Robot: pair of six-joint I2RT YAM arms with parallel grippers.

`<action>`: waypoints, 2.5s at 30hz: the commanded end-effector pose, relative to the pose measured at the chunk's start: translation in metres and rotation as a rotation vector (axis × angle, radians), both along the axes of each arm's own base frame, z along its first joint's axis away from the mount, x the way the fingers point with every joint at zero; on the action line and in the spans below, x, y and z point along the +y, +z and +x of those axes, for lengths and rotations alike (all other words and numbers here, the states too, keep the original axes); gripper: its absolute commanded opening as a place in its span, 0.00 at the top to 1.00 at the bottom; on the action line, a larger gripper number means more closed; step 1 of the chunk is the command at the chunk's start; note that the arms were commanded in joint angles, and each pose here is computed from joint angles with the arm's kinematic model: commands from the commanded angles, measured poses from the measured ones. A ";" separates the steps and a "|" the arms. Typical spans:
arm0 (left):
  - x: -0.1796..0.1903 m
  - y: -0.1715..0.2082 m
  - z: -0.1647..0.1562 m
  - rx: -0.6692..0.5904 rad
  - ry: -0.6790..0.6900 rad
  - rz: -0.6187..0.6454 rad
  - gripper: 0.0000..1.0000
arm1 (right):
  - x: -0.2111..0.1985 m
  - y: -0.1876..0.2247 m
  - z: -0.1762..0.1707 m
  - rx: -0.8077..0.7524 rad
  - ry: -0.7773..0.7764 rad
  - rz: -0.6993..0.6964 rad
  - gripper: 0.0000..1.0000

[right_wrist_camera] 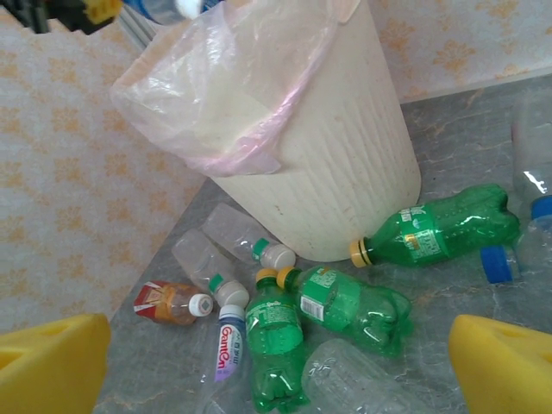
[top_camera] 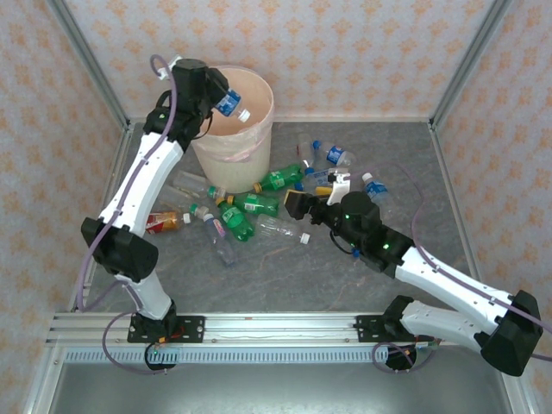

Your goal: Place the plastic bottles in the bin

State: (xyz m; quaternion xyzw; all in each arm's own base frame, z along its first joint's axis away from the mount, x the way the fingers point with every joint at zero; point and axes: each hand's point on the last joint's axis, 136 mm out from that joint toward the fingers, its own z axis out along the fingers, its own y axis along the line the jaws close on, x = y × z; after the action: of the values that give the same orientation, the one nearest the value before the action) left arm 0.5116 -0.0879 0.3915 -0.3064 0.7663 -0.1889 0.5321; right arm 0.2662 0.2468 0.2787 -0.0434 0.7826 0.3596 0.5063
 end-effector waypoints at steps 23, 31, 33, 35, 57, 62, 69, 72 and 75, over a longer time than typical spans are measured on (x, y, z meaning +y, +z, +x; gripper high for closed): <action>-0.040 0.009 -0.018 0.054 -0.001 0.683 0.23 | 0.003 0.018 0.001 -0.023 -0.042 -0.007 0.00; -0.038 0.024 -0.037 0.028 -0.032 0.610 0.01 | 0.004 0.022 -0.001 -0.032 -0.032 0.005 0.00; -0.035 0.028 -0.047 0.019 -0.037 0.591 0.01 | 0.005 0.022 -0.001 -0.032 -0.027 0.007 0.00; -0.029 0.031 -0.059 0.008 -0.031 0.570 0.01 | 0.006 0.022 -0.001 -0.033 -0.025 0.009 0.00; 0.056 -0.143 -0.233 0.236 0.057 0.216 0.01 | 0.003 0.018 -0.002 -0.062 -0.031 0.036 0.00; 0.068 -0.183 -0.255 0.320 0.111 0.162 0.01 | 0.004 0.015 -0.006 -0.056 -0.008 0.018 0.00; 0.108 -0.203 -0.261 0.373 0.248 0.072 0.01 | -0.002 0.016 -0.015 -0.086 0.008 0.074 0.00; 0.128 -0.211 -0.262 0.407 0.318 0.026 0.01 | -0.007 0.017 -0.018 -0.086 0.001 0.072 0.00; 0.147 -0.224 -0.262 0.442 0.404 -0.031 0.01 | -0.010 0.019 -0.022 -0.092 0.004 0.082 0.00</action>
State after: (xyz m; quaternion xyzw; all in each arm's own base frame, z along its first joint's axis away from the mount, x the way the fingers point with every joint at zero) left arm 0.2515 0.0527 0.1838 -0.4642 0.7896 -0.0117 0.4012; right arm 0.2508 0.2380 0.2891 -0.0354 0.7563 0.3773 0.5333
